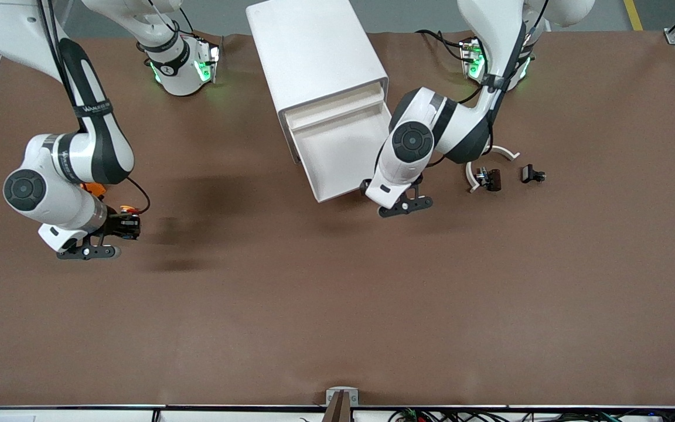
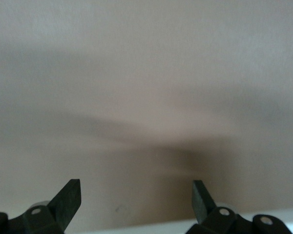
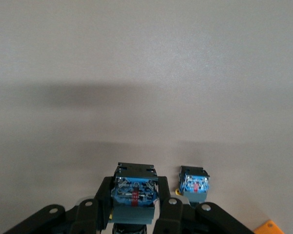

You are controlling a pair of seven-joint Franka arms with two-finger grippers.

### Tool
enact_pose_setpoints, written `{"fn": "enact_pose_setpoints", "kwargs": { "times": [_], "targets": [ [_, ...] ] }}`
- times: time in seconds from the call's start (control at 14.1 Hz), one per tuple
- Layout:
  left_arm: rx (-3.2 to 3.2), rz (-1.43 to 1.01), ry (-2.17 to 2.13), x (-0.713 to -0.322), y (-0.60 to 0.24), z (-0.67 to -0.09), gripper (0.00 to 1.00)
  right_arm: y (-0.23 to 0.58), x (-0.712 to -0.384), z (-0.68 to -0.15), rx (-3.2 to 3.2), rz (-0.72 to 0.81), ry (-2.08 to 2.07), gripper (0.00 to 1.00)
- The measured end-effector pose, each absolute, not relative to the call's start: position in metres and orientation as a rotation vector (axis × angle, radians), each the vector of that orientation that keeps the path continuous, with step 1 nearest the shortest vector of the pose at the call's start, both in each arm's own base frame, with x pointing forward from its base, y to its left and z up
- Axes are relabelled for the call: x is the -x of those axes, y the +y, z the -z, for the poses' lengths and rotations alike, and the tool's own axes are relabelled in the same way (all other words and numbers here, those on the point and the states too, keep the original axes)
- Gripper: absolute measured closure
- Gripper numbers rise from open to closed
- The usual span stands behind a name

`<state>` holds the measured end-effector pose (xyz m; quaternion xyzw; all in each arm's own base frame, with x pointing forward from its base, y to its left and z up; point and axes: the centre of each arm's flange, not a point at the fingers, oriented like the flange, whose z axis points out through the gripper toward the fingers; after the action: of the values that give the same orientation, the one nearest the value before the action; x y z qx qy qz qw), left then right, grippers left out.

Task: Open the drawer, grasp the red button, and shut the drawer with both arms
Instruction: 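Push the drawer closed with the left gripper while the right gripper lowers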

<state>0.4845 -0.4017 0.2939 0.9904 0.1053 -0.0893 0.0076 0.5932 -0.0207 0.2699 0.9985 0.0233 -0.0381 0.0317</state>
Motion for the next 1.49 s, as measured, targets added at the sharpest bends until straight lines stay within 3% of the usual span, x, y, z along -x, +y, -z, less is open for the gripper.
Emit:
{"fn": "enact_pose_setpoints", "kwargs": {
  "times": [0.35, 1.49],
  "targets": [
    [-3.061, 0.368, 0.313, -0.456, -0.414, -0.287, 0.00, -0.023, -0.576, -0.220, -3.077, 0.152, 0.075, 0.59],
    [-3.049, 0.545, 0.292, -0.352, -0.488, -0.277, 0.00, -0.044, -0.560, -0.190, -3.068, 0.162, 0.055, 0.56]
  ]
}}
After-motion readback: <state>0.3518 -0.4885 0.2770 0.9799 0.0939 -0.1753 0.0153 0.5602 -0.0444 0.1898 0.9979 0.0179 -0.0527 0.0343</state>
